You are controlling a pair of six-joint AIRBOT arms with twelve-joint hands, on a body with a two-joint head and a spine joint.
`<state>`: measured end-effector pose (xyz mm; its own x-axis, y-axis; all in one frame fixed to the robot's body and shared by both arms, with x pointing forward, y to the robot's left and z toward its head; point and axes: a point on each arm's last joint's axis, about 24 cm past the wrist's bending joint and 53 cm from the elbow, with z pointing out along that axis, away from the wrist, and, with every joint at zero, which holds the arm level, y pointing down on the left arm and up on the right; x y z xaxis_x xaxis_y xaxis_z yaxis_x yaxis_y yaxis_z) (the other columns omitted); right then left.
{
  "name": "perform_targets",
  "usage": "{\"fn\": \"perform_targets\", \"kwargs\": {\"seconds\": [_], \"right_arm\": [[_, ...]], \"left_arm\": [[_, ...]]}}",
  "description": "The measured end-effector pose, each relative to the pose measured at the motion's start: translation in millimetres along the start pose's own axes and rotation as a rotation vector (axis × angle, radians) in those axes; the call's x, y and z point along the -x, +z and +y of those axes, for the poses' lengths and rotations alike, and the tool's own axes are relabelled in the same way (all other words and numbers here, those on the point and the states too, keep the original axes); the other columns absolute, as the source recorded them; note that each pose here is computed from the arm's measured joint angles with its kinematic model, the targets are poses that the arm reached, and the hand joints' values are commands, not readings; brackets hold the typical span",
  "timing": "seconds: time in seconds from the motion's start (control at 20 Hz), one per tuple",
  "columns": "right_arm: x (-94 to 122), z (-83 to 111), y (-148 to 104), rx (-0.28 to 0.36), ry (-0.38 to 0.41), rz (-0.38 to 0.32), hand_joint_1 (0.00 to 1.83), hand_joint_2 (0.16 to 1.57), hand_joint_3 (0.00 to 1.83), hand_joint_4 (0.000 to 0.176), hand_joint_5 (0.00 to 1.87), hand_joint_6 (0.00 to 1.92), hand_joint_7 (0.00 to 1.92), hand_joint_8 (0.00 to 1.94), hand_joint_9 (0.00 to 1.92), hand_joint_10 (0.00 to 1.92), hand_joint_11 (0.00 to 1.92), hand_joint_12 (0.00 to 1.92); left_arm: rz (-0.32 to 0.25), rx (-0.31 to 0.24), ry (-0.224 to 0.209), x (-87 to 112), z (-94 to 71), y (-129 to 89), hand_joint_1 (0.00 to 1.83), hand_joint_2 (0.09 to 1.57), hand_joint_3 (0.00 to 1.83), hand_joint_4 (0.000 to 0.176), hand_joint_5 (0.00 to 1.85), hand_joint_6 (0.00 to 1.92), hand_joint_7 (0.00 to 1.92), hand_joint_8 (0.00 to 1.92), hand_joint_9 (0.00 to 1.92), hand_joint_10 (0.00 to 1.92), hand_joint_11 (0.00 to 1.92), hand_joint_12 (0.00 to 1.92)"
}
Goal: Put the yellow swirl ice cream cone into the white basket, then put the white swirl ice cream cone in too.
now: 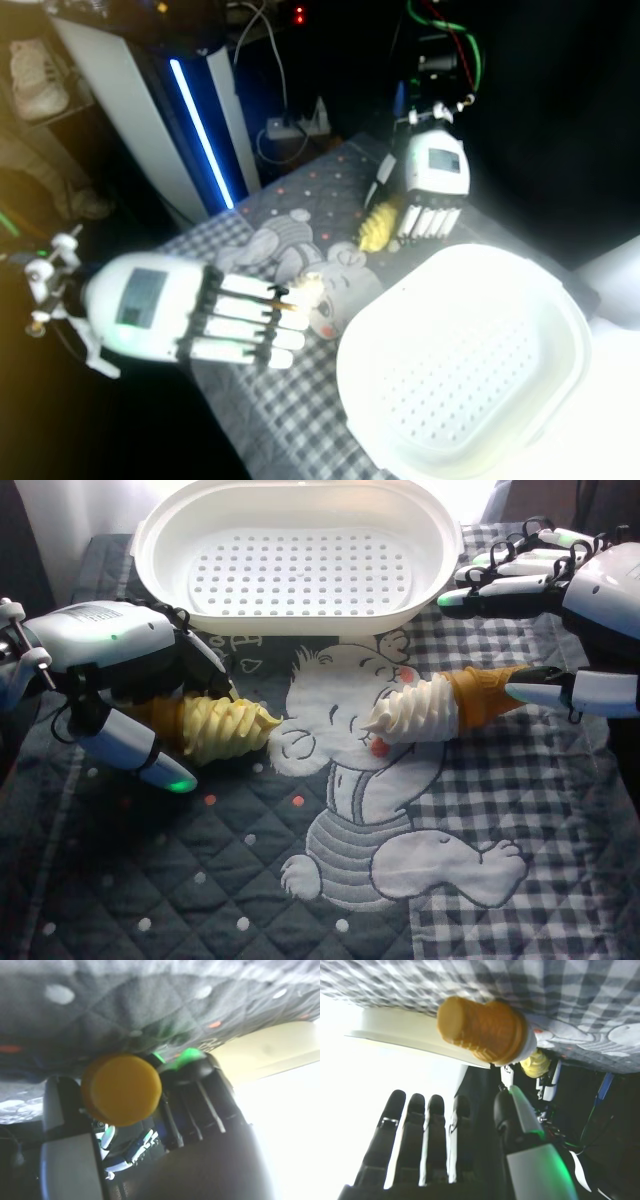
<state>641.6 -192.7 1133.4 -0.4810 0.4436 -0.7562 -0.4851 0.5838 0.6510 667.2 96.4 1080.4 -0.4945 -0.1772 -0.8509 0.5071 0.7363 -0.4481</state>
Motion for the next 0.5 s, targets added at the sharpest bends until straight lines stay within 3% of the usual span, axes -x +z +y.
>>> {"fn": "perform_targets", "kwargs": {"seconds": [0.05, 0.1, 0.15, 0.2, 0.25, 0.3, 0.35, 0.4, 0.45, 0.5], "right_arm": [[0.6, -0.5, -0.1, -0.001, -0.001, -0.001, 0.92, 1.24, 0.0, 0.068, 0.44, 0.0, 0.3, 0.0, 0.24, 0.0, 0.0, 0.71], [0.9, -0.8, -0.1, -0.001, -0.001, -0.001, 0.95, 1.24, 0.0, 0.062, 0.44, 0.0, 0.3, 0.0, 0.24, 0.0, 0.0, 0.69], [0.5, -0.5, 0.3, 0.0, 0.0, -0.002, 1.02, 1.23, 0.0, 0.032, 0.45, 0.0, 0.32, 0.0, 0.26, 0.0, 0.0, 0.73], [-0.2, -0.5, 0.5, 0.0, 0.001, 0.0, 1.02, 1.23, 0.0, 0.032, 0.45, 0.0, 0.32, 0.0, 0.26, 0.0, 0.0, 0.73], [-1.0, -0.3, 0.8, 0.001, 0.001, 0.001, 1.01, 1.22, 0.0, 0.033, 0.46, 0.0, 0.34, 0.0, 0.28, 0.01, 0.0, 0.76], [-1.3, -0.6, 0.9, 0.0, 0.002, 0.001, 0.99, 1.23, 0.0, 0.035, 0.46, 0.0, 0.33, 0.0, 0.27, 0.0, 0.0, 0.76], [-0.6, -1.1, 0.9, -0.001, 0.002, -0.001, 0.99, 1.23, 0.0, 0.03, 0.46, 0.0, 0.33, 0.0, 0.27, 0.0, 0.0, 0.75], [-0.3, -0.7, 0.9, 0.0, 0.003, -0.002, 1.0, 1.23, 0.0, 0.02, 0.46, 0.0, 0.34, 0.0, 0.28, 0.01, 0.0, 0.75], [-0.4, -0.5, 0.9, 0.001, 0.003, -0.002, 1.02, 1.22, 0.0, 0.009, 0.48, 0.0, 0.37, 0.01, 0.3, 0.01, 0.0, 0.78], [-0.6, -0.7, 0.9, 0.0, 0.001, 0.0, 1.05, 1.21, 0.0, 0.008, 0.49, 0.0, 0.38, 0.01, 0.31, 0.01, 0.0, 0.79]], "left_arm": [[0.0, 0.0, -0.001, 0.9, -1.0, 1.1, 1.21, 0.99, 0.0, 0.0, 1.29, 0.43, 0.89, 1.65, 1.18, 1.91, 1.29, 1.92], [-0.004, -0.001, 0.001, 2.8, -1.1, 1.9, 1.21, 0.99, 0.0, 0.0, 1.3, 0.41, 0.87, 1.73, 1.2, 1.92, 1.33, 1.92], [-0.006, -0.001, 0.004, 4.9, -1.9, 2.3, 1.21, 0.98, 0.0, 0.0, 1.33, 0.37, 0.87, 1.83, 1.21, 1.92, 1.32, 1.92], [-0.008, -0.001, 0.012, 7.4, -2.2, 1.5, 1.21, 0.98, 0.0, 0.0, 1.33, 0.37, 0.87, 1.83, 1.21, 1.92, 1.32, 1.92], [-0.018, -0.003, 0.019, 13.5, -3.3, -1.9, 1.21, 0.98, 0.0, 0.0, 1.32, 0.37, 0.95, 1.48, 1.15, 1.68, 1.18, 1.78], [-0.041, -0.013, 0.03, 24.3, -6.3, -6.3, 1.22, 0.98, 0.0, 0.0, 1.32, 0.37, 1.04, 1.11, 1.17, 1.35, 1.12, 1.49], [-0.072, -0.028, 0.032, 38.2, -9.8, -10.6, 1.22, 0.98, 0.0, 0.0, 1.33, 0.36, 1.11, 0.87, 1.19, 1.14, 1.13, 1.3], [-0.106, -0.055, 0.027, 52.3, -16.4, -14.3, 1.27, 1.05, 0.0, 0.0, 1.31, 0.19, 1.02, 1.14, 1.08, 1.07, 0.98, 1.32], [-0.136, -0.079, 0.019, 65.2, -22.0, -17.7, 1.27, 1.03, 0.0, 0.0, 1.29, 0.34, 1.14, 0.87, 1.06, 0.89, 0.85, 1.27], [-0.176, -0.115, 0.024, 81.6, -32.7, -20.2, 1.29, 1.01, 0.0, 0.0, 1.33, 0.22, 1.18, 0.84, 1.11, 0.86, 0.87, 1.3]]}}
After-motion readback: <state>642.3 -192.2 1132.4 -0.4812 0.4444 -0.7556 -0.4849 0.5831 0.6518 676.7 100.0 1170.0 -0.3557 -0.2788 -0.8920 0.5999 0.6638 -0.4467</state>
